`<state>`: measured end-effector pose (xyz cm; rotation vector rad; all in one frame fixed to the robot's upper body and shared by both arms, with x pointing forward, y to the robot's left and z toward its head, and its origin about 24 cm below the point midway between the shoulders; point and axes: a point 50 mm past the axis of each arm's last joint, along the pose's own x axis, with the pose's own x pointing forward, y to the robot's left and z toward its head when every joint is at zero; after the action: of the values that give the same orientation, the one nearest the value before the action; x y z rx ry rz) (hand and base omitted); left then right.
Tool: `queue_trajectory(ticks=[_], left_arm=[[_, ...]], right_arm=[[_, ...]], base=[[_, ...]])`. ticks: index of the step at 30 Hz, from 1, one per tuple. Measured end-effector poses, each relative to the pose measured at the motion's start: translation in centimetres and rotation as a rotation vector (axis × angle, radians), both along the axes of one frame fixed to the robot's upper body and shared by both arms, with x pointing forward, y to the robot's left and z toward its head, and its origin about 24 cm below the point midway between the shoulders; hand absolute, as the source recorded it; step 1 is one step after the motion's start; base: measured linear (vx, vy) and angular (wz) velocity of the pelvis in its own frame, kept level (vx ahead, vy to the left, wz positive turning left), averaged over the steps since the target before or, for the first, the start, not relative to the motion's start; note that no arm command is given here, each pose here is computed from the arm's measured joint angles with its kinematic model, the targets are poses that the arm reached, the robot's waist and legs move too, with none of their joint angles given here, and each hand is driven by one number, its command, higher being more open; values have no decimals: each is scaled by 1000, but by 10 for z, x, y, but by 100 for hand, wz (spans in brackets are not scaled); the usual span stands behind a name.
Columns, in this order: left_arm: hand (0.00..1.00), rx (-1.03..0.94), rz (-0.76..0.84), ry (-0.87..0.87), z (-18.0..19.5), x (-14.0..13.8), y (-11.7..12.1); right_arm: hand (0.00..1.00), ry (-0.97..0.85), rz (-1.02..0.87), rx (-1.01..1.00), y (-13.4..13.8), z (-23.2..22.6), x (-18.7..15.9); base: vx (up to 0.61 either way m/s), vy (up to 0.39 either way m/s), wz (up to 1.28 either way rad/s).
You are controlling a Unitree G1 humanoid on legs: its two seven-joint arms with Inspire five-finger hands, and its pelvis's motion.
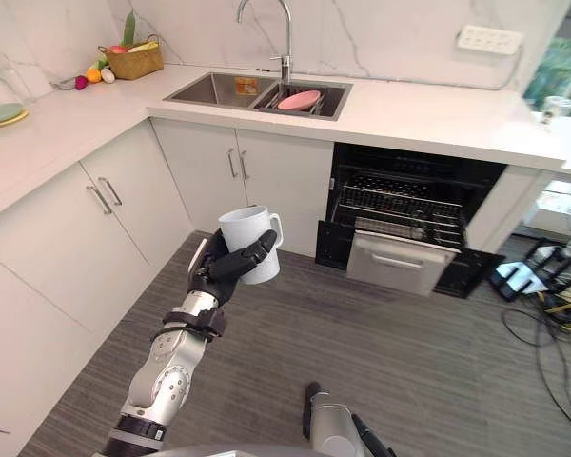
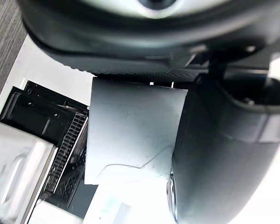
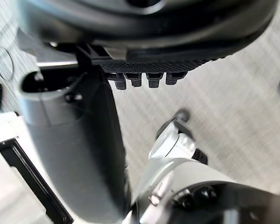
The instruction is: Walk over to the sink, pick up the cup, carry it to the dishwasher, place the cup inside the dishwasher, then close the dishwasher door
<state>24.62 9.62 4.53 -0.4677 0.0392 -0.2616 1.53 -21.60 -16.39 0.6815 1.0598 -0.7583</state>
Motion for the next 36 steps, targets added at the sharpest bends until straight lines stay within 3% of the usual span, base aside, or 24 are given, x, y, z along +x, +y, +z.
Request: queue_trajectory(ticks=[8, 12, 15, 18, 22, 25, 29, 32, 36], left_arm=[[0, -5, -10, 0, -1, 3, -4], [0, 17, 33, -14, 1, 7, 14], [0, 38, 71, -9, -1, 9, 27], [0, 82, 74, 8, -5, 6, 34], [0, 87, 21, -24, 2, 13, 19], [0, 101, 58, -69, 12, 19, 18], [0, 115, 72, -153, 31, 30, 21], [0, 121, 54, -154, 30, 27, 22], [0, 83, 10, -118, 21, 19, 8]], right_arm=[[100, -92, -6, -90, -15, 7, 20], [100, -205, 114, -159, -32, 20, 76], [100, -287, 173, -161, -26, 28, 109], [100, -292, 170, -158, -21, 28, 108], [100, -196, 120, -179, -20, 22, 75], [100, -183, 134, -140, 3, 18, 71], [100, -412, 182, -171, 21, 51, 111], [100, -556, 204, -289, 12, 84, 127], [100, -595, 245, -459, -4, 106, 127]], base=[[620, -201, 17], [494, 104, -76], [380, 273, -125], [416, 326, -78], [413, 263, -25], [350, 211, -102], [263, 46, -113], [289, -45, -85], [326, -130, -88]])
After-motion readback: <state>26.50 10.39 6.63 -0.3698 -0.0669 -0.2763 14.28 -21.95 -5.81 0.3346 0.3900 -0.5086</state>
